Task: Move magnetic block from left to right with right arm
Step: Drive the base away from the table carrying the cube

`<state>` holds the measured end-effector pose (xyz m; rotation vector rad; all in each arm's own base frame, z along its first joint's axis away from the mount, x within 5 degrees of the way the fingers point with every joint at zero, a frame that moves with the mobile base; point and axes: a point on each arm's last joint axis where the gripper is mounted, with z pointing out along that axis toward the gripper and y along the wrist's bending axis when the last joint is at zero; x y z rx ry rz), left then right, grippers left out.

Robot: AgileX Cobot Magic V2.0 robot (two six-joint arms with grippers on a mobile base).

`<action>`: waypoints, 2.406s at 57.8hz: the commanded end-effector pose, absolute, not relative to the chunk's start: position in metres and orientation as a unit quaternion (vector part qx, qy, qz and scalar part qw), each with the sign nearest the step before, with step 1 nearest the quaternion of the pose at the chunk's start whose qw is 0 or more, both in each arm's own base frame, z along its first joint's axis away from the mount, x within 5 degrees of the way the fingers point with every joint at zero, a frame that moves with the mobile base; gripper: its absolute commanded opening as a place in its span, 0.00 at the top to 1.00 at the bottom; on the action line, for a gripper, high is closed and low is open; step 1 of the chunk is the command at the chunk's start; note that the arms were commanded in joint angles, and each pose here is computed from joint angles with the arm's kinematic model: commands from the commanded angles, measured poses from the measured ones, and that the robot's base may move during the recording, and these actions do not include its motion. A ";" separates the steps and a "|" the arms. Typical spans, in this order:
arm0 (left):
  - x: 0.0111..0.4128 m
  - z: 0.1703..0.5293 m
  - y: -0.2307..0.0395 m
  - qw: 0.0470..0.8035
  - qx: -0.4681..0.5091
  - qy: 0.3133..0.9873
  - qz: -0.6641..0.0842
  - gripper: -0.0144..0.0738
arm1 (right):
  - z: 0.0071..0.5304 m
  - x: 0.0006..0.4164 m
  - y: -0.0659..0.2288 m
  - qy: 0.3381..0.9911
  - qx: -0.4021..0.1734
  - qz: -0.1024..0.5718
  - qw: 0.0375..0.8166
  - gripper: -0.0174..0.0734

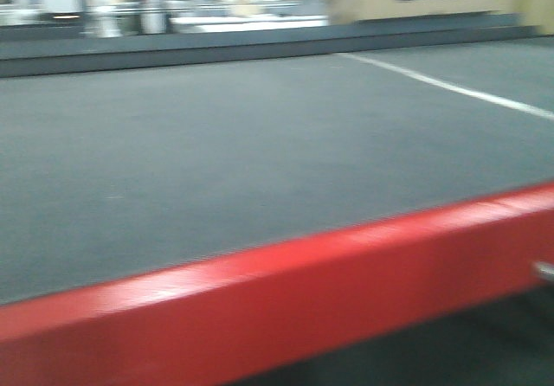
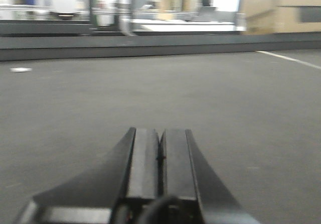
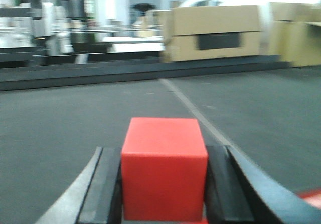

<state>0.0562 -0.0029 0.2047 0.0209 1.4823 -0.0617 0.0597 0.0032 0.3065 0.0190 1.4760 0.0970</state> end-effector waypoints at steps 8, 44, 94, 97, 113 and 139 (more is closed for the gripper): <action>0.055 0.210 -0.002 0.766 0.004 0.642 -0.032 0.97 | 0.323 0.058 0.002 0.634 0.008 0.035 0.772 0.45; 0.055 0.210 -0.002 0.766 0.004 0.642 -0.032 0.97 | 0.323 0.058 0.002 0.634 0.008 0.035 0.772 0.45; 0.055 0.210 -0.002 0.766 0.004 0.642 -0.032 0.97 | 0.323 0.058 0.002 0.634 0.008 0.035 0.772 0.45; 0.055 0.210 -0.002 0.766 0.004 0.642 -0.032 0.97 | 0.323 0.058 0.002 0.634 0.008 0.035 0.772 0.45; 0.055 0.210 -0.002 0.766 0.004 0.642 -0.032 0.97 | 0.323 0.058 0.002 0.634 0.008 0.035 0.772 0.45; 0.055 0.210 -0.002 0.766 0.004 0.642 -0.032 0.97 | 0.323 0.058 0.002 0.634 0.008 0.035 0.772 0.45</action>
